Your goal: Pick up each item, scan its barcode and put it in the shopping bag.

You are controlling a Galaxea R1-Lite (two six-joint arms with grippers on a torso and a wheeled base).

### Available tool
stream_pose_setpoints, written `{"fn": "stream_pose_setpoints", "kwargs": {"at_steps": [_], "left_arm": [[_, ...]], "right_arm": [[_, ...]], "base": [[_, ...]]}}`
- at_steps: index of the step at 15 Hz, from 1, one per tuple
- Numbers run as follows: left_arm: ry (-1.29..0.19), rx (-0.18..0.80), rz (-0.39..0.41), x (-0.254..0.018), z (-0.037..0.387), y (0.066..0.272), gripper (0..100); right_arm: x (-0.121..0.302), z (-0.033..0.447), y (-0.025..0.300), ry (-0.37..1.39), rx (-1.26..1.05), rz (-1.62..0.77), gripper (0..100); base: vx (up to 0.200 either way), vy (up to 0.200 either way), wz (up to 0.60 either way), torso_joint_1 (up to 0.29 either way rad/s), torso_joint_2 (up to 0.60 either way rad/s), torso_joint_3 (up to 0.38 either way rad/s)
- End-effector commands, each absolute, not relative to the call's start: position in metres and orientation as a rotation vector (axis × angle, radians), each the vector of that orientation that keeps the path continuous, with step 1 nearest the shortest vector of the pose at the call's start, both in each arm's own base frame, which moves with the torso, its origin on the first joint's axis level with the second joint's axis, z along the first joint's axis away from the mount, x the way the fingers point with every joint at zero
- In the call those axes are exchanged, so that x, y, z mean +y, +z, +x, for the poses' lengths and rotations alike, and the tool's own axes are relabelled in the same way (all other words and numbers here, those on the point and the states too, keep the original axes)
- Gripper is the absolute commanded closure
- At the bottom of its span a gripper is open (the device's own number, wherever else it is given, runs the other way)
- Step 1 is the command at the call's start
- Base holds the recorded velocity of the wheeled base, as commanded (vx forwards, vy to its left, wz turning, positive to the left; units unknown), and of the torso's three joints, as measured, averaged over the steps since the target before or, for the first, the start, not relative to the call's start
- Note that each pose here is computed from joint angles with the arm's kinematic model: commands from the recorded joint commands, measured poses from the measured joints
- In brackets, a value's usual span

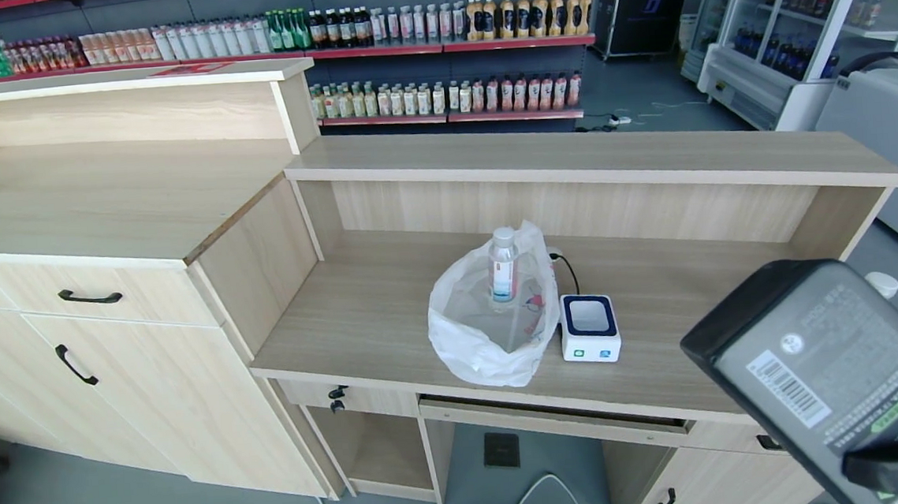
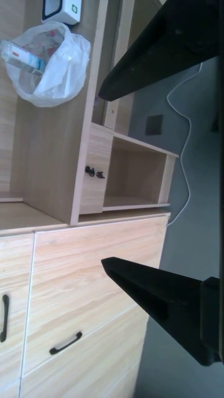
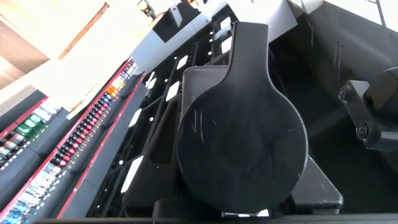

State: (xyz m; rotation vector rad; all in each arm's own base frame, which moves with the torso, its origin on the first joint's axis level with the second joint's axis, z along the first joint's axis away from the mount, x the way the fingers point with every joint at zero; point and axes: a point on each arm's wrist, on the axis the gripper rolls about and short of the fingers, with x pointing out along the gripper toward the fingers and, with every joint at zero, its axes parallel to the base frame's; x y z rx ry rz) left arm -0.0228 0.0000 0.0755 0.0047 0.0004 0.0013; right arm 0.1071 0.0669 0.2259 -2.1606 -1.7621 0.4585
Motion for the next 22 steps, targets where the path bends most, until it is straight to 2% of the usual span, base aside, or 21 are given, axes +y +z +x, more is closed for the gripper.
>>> {"fn": "stream_pose_setpoints", "kwargs": {"at_steps": [1,16,18,19,20,22], "left_arm": [[0.002,0.000,0.005,0.000,-0.023,0.075,0],[0.002,0.000,0.005,0.000,-0.023,0.075,0],[0.002,0.000,0.005,0.000,-0.023,0.075,0],[0.002,0.000,0.005,0.000,-0.023,0.075,0],[0.002,0.000,0.005,0.000,-0.023,0.075,0],[0.002,0.000,0.005,0.000,-0.023,0.075,0]], "right_arm": [[0.069,0.111,0.225,0.472,-1.758,-2.158,100],[0.069,0.112,0.227,0.490,-1.736,-2.138,100],[0.067,0.121,0.235,0.533,-1.542,-2.135,100],[0.061,0.124,0.236,0.580,-1.298,-2.092,100],[0.039,0.125,0.239,0.545,-0.869,-1.979,100],[0.018,0.118,0.233,0.525,-0.453,-1.634,100]], "base": [[0.000,0.000,0.00,0.000,0.00,0.000],[0.000,0.000,0.00,0.000,0.00,0.000],[0.000,0.000,0.00,0.000,0.00,0.000],[0.000,0.000,0.00,0.000,0.00,0.000],[0.000,0.000,0.00,0.000,0.00,0.000],[0.000,0.000,0.00,0.000,0.00,0.000]]}}
